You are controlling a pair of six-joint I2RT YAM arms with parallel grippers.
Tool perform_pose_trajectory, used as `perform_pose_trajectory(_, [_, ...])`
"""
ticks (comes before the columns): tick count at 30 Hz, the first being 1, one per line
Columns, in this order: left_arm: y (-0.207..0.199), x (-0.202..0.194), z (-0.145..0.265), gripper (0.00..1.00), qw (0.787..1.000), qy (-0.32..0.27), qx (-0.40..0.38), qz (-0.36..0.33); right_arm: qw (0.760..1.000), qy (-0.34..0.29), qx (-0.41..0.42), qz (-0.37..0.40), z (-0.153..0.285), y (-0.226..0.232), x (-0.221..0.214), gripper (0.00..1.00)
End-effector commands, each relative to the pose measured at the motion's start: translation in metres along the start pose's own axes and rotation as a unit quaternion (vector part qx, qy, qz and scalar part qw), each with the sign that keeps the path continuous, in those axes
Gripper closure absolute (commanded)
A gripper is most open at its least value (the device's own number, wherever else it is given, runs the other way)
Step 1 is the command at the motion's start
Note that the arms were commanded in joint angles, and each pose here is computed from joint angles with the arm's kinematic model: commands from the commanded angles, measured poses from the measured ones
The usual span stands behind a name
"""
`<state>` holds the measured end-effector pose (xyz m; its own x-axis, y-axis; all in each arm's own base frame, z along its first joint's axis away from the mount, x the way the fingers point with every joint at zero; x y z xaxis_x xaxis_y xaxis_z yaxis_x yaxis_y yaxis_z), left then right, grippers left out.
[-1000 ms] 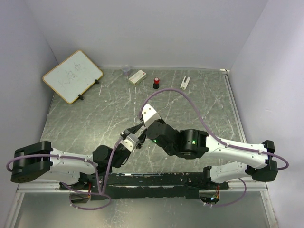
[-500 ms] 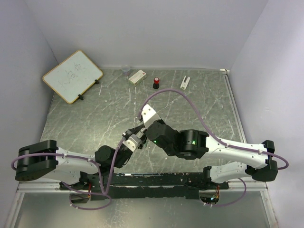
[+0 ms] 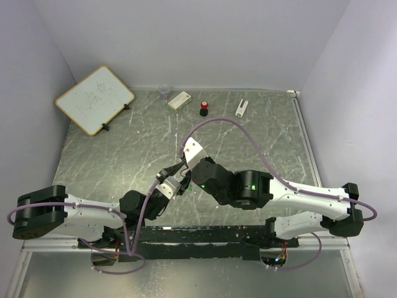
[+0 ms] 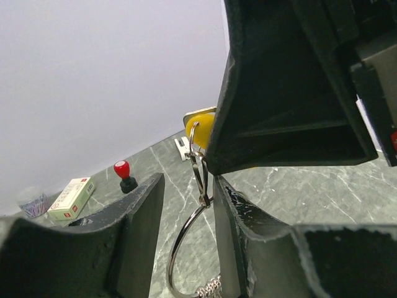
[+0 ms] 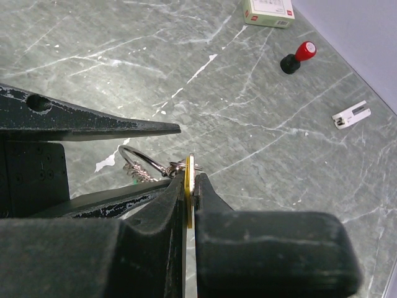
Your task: Remove the keys from the keyring
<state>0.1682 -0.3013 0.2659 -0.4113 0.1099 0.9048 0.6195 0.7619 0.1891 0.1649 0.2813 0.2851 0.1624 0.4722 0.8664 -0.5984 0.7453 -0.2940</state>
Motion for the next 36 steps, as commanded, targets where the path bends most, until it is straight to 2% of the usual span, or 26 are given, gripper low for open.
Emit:
perform_pose_trajectory(1, [-0.005,0.026,-0.002,0.51,0.999,-0.039,-0.027,0.017,1.000,-0.019,0.019,-0.009,0.004,0.007,0.014,1.00])
perform_pose_trajectory(4, [-0.012,0.031,-0.003,0.48,0.998,-0.042,-0.052,0.018,1.000,-0.019,0.020,-0.004,0.004,0.007,0.014,1.00])
perform_pose_trajectory(10, [-0.030,0.029,-0.004,0.44,0.994,-0.013,-0.107,0.009,1.000,-0.021,0.020,-0.001,0.005,0.008,0.015,1.00])
perform_pose_trajectory(16, [-0.019,0.025,-0.002,0.44,0.997,0.006,-0.083,0.001,1.000,-0.019,0.012,0.005,0.008,0.003,0.014,1.00])
perform_pose_trajectory(26, [0.012,0.028,0.017,0.37,0.999,0.012,-0.041,0.003,1.000,-0.001,-0.002,0.026,0.020,-0.012,0.012,1.00])
perform_pose_trajectory(36, [-0.006,0.026,0.023,0.37,0.995,0.028,-0.098,0.015,0.995,0.052,-0.001,0.085,0.028,-0.017,0.005,1.00])
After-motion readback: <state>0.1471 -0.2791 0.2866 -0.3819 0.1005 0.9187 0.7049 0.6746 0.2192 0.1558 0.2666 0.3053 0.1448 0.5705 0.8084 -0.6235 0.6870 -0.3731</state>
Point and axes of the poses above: each gripper's point midway between its finger pads, its own z axis back along the fingers, its own y axis along the line the jaws close on, x = y × z, the point moved 1 cm from there along z, back along the fingers, and after that the axes turned 2 degrees about -z, right-handed, at the moved point
